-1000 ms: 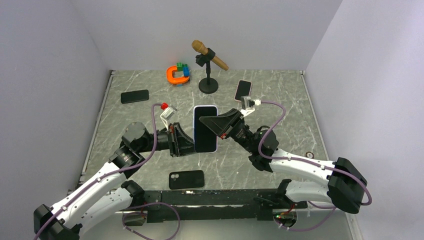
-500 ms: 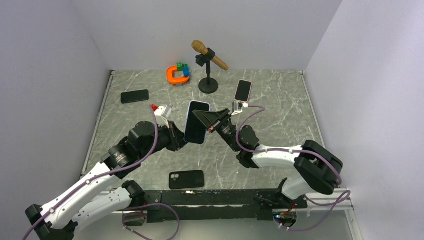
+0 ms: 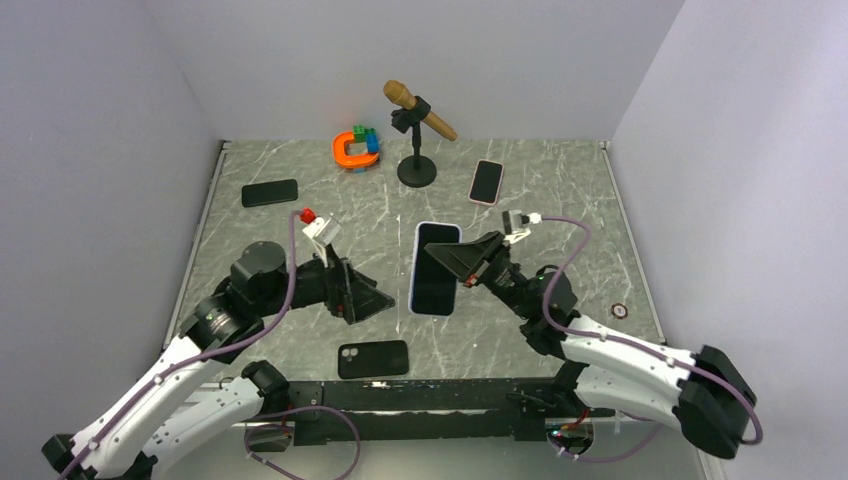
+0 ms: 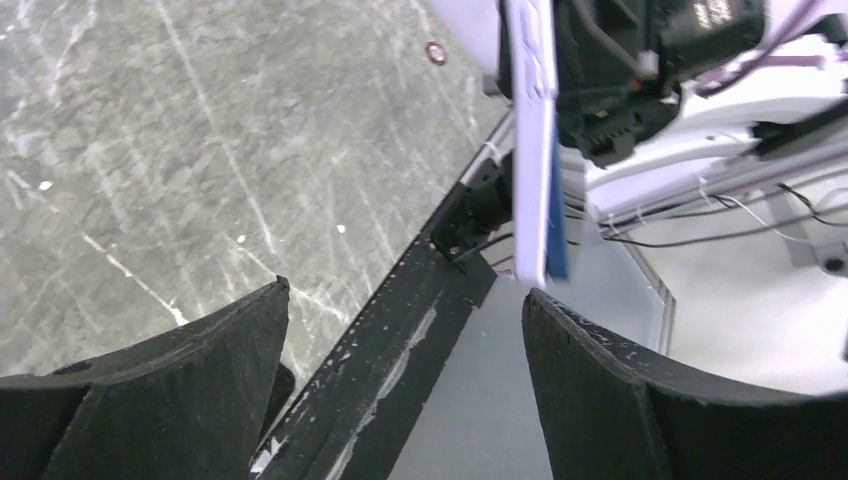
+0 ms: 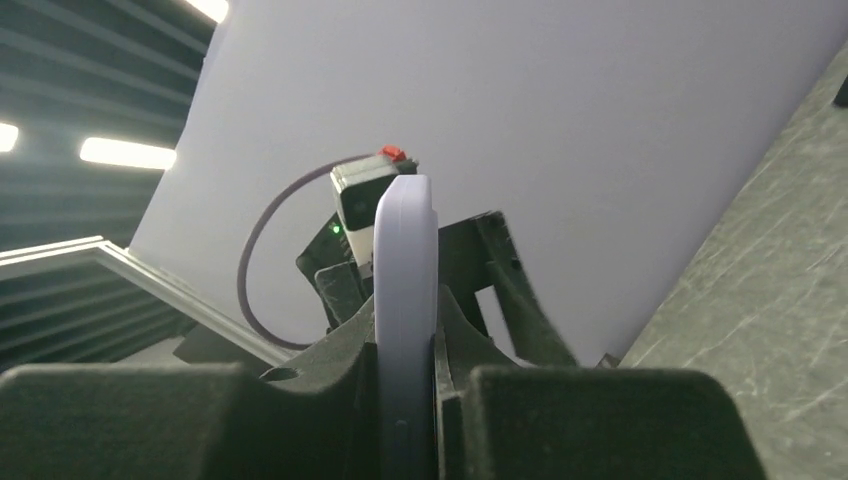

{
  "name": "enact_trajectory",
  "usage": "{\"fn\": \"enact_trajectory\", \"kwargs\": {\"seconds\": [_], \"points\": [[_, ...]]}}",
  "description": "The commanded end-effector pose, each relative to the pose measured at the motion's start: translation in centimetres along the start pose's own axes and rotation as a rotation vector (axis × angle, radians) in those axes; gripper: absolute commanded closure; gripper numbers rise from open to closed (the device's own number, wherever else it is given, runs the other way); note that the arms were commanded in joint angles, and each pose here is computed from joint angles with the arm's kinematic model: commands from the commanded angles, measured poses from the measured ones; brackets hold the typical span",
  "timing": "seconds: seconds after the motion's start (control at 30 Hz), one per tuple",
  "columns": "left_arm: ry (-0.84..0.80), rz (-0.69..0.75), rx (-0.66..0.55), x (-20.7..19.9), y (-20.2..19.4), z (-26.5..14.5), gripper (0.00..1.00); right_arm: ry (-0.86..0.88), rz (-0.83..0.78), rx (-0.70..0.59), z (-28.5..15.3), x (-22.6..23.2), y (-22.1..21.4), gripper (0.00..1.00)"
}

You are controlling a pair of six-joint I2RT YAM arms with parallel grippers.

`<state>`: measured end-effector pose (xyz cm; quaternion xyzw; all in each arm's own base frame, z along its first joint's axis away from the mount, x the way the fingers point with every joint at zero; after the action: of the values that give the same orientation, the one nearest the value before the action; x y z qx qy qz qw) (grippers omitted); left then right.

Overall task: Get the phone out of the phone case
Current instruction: Remove the phone case from the phone.

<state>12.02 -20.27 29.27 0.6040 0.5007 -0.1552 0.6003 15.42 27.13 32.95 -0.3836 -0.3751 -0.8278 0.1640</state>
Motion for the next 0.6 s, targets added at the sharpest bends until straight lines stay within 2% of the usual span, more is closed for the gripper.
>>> {"fn": "enact_trajectory", "kwargs": {"seconds": [0.0,0.1,0.2,0.33,0.57], "points": [[-0.272,0.030,0.062,-5.0,-0.5,-2.7,0.14,0.070,-0.061,-0.059,-1.5,2.7,2.8,1.00],[-0.472,-0.054,0.139,-7.8,-1.0,-3.2,0.22,0.054,-0.089,-0.065,-1.6,3.0,3.3,1.00],[-0.591,-0.107,0.148,-9.1,-1.2,-3.4,0.25,0.058,-0.091,-0.075,-1.6,3.4,3.7,1.00],[-0.629,-0.153,0.185,-9.7,-2.0,-2.8,0.26,0.055,-0.086,-0.081,-1.5,3.5,3.8,1.00],[-0.596,-0.179,0.231,-9.2,-3.4,-1.0,0.26,0.078,-0.063,-0.078,-1.3,3.5,3.7,1.00]]}}
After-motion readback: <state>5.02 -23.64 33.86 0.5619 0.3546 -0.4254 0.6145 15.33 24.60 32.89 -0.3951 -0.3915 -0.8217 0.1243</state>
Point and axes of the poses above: each gripper's point midway between its finger pads, its own z axis out along the fingers, its own x axis along the line the jaws close on, y = z × x, the point moved 4 cm from there along -z, back along the fingers, and after that the axes turned 15 degrees about -z, right-handed, at the moved point
